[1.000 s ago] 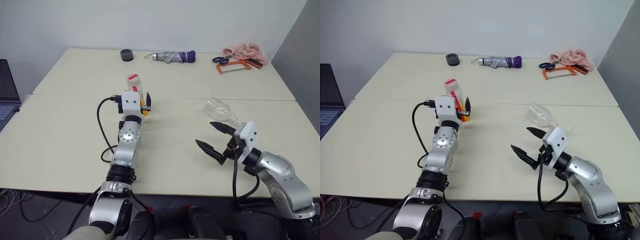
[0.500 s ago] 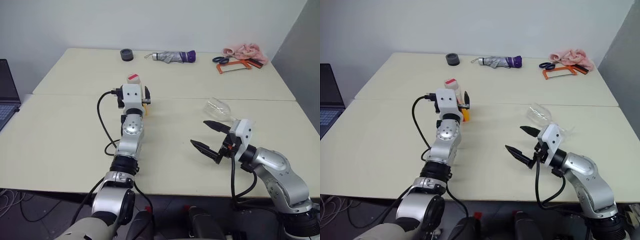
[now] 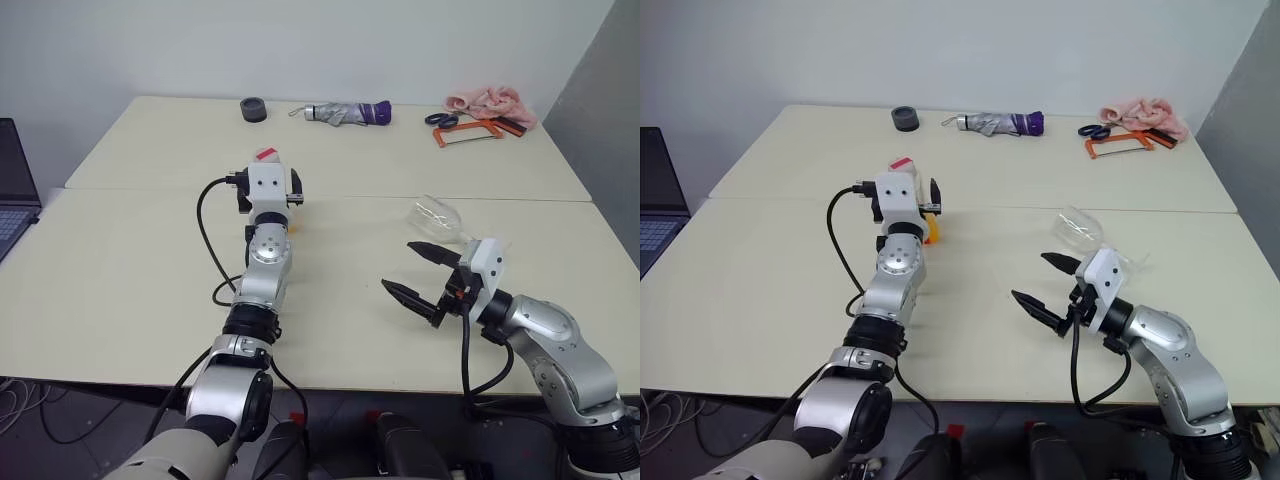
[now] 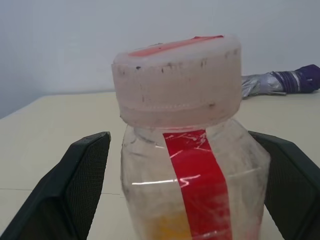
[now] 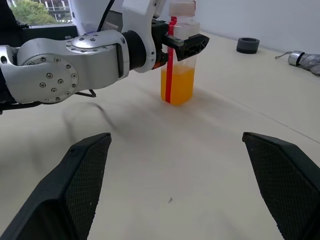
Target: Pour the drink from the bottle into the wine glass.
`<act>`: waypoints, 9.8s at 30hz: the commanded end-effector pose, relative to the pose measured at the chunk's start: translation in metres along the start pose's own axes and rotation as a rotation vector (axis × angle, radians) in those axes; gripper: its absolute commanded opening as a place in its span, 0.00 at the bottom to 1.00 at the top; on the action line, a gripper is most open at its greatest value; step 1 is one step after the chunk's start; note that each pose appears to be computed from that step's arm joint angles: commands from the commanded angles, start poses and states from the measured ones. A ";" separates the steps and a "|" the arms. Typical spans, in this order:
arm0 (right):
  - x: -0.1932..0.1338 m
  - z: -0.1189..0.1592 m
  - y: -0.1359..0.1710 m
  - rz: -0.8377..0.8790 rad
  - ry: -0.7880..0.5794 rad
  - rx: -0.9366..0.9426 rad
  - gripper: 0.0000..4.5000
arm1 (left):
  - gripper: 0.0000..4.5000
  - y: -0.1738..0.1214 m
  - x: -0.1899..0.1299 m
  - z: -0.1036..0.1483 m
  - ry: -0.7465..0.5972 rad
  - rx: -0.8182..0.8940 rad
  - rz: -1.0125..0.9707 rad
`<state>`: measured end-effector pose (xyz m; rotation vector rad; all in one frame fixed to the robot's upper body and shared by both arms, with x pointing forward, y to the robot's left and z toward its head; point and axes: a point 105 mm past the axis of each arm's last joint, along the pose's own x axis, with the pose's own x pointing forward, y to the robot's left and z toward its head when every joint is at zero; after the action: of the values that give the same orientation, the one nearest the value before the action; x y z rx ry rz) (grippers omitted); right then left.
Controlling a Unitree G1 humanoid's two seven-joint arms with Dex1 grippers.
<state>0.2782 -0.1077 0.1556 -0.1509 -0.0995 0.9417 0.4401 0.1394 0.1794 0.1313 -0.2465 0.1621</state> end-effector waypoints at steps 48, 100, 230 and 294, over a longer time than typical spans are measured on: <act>-0.005 0.004 -0.001 -0.056 -0.011 -0.021 1.00 | 0.39 -0.031 -0.044 0.025 -0.078 -0.173 -0.743; 0.057 0.071 0.007 -0.027 -0.084 -0.056 0.72 | 0.39 -0.086 -0.107 0.044 -0.164 -0.129 -1.653; 0.067 0.076 0.040 0.005 -0.228 -0.009 0.41 | 0.39 -0.097 -0.090 0.054 -0.187 -0.061 -1.710; 0.024 0.079 -0.032 -0.298 -0.100 -0.191 0.95 | 0.38 -0.089 -0.097 0.049 -0.171 -0.080 -1.692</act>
<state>0.3017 -0.0774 0.2293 -0.2461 -0.2738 0.7362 0.3555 0.0282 0.1769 0.2179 -0.1710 -1.5351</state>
